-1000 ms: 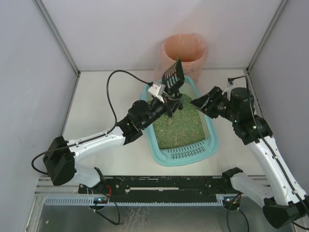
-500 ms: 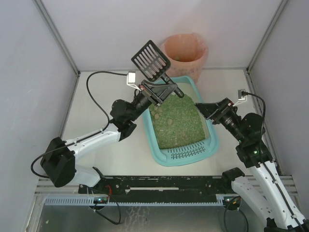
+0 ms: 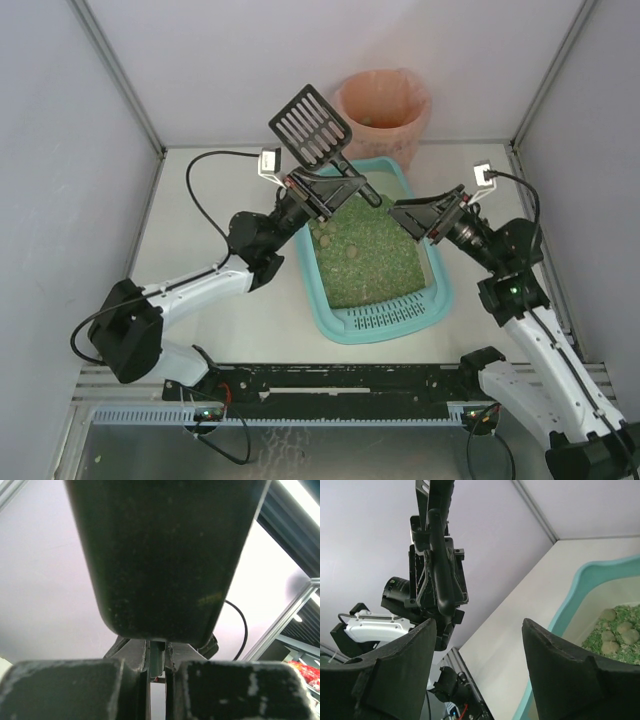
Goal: Clean the litter box
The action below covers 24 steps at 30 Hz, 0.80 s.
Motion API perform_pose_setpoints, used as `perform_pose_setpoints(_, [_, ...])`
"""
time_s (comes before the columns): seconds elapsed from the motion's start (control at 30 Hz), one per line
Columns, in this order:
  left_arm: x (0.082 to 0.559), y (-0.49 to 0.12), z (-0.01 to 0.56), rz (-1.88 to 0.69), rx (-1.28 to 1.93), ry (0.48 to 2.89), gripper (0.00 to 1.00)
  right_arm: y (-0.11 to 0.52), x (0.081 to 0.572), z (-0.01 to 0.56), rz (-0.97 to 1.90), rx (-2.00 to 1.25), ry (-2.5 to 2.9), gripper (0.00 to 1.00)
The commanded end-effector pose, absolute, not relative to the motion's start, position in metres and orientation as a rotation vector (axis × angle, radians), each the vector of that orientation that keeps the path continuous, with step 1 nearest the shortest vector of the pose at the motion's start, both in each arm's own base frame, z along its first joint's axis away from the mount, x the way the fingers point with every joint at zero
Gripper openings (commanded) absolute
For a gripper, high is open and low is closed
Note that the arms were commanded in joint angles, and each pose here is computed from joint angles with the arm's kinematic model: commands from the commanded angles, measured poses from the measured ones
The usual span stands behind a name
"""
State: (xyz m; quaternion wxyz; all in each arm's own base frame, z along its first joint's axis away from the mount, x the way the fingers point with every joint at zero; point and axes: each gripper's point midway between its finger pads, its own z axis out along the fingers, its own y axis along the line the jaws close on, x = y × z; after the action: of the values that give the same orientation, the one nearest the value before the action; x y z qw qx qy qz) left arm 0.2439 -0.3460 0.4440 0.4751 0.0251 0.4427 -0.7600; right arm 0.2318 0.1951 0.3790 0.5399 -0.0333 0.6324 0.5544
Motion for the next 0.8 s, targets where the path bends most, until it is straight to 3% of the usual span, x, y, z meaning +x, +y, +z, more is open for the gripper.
perform_pose_setpoints(0.0, [0.235,-0.345,0.441,-1.907,0.088,1.055,0.0,0.208,0.222,0.413,1.374,-0.265,1.386,0.67])
perform_pose_setpoints(0.6, [0.237,-0.355,0.421,-1.924,0.083,1.085,0.0,0.231,0.226,0.41,1.487,-0.336,1.438,0.38])
perform_pose_setpoints(0.7, [0.236,-0.356,0.418,-1.926,0.086,1.093,0.0,0.234,0.226,0.409,1.504,-0.351,1.449,0.3])
perform_pose_setpoints(0.77, [0.236,-0.355,0.415,-1.924,0.084,1.096,0.0,0.235,0.227,0.408,1.508,-0.349,1.453,0.2])
